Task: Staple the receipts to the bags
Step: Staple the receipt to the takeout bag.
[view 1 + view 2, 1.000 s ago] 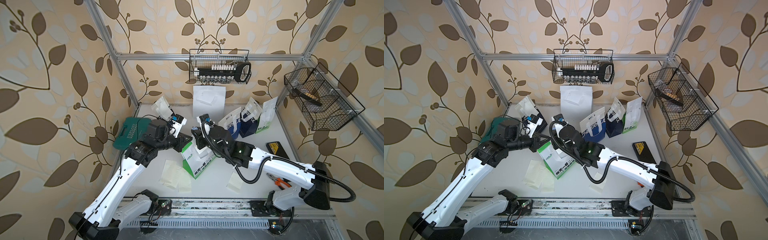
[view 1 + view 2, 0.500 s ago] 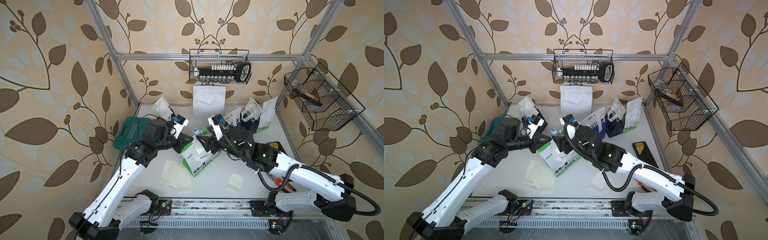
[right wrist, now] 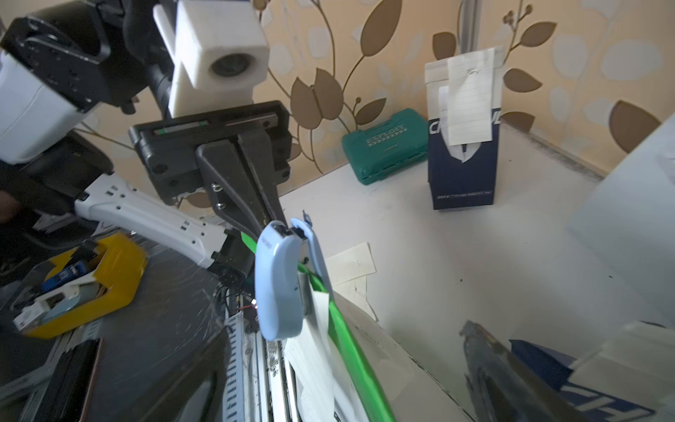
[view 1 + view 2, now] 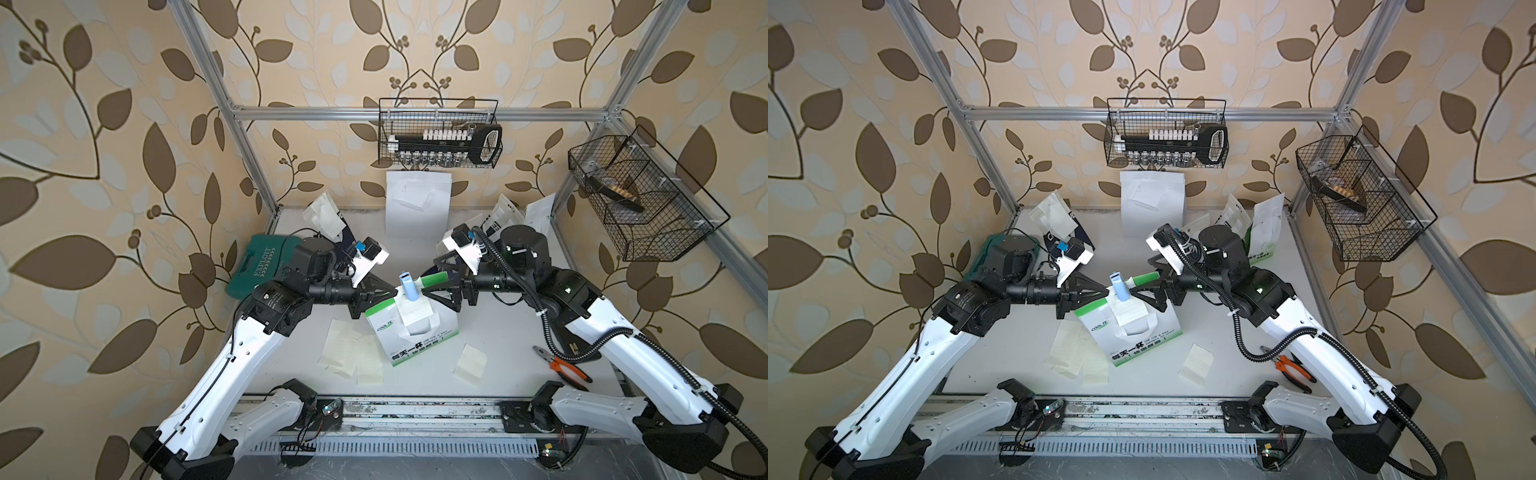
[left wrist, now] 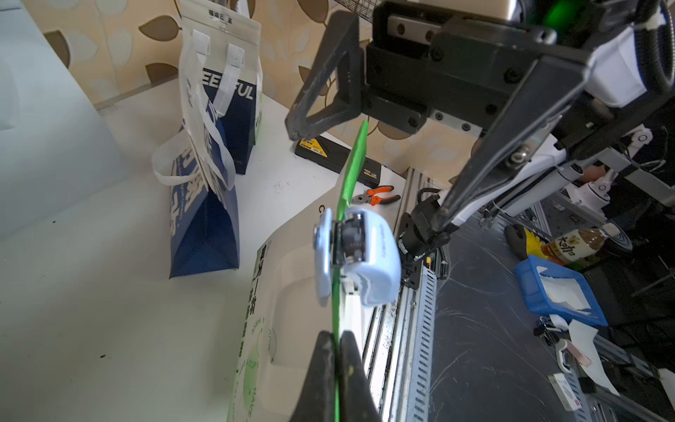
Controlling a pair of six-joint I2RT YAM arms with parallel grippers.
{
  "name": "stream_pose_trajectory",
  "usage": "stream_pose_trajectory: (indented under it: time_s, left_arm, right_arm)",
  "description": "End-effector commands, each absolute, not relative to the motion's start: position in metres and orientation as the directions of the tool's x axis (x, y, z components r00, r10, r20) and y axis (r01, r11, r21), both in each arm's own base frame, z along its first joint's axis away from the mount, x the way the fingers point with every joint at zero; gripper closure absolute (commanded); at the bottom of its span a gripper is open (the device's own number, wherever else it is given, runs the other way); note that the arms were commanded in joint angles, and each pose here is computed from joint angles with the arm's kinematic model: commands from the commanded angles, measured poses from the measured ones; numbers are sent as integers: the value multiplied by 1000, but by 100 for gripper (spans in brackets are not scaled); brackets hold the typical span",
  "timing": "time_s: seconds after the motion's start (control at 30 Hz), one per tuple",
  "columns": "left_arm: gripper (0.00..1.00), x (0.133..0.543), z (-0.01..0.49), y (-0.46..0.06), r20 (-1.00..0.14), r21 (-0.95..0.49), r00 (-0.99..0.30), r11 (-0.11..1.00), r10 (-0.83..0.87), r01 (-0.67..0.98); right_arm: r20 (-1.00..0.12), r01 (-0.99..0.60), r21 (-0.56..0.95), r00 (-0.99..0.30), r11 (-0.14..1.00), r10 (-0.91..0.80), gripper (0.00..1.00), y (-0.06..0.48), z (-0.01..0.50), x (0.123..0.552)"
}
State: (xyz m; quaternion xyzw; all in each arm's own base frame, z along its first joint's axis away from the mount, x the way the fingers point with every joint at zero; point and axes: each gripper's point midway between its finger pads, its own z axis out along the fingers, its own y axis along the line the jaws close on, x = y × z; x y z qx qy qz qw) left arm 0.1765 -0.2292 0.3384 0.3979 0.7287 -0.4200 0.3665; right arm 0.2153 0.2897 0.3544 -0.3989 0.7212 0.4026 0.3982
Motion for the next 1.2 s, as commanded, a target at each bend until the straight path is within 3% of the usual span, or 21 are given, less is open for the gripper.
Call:
stream_pose_trajectory:
  time_s: [0.0,0.37,0.87,1.17]
  left_arm:
    - [100,161,357,-232,-897,-263,-339,273,284,925]
    - [100,153,347,-241,-870,-215,-309,267,384,939]
    - [100,157,363,-249,-900,-189,-267,243,345,951]
    - [100,156,375,-254,-922,-194,-254,221,292,956]
  right_arm:
    - [-912,-953,218,-275,208,-305,1,296,368,195]
    - [-868,-982,188,-175,20,-465,0,301,356,175]
    - [-820,-994,111,-100,16,-564,2,317,327,182]
    - [-814,-990,142,-109,-14,-571,12,322,320,180]
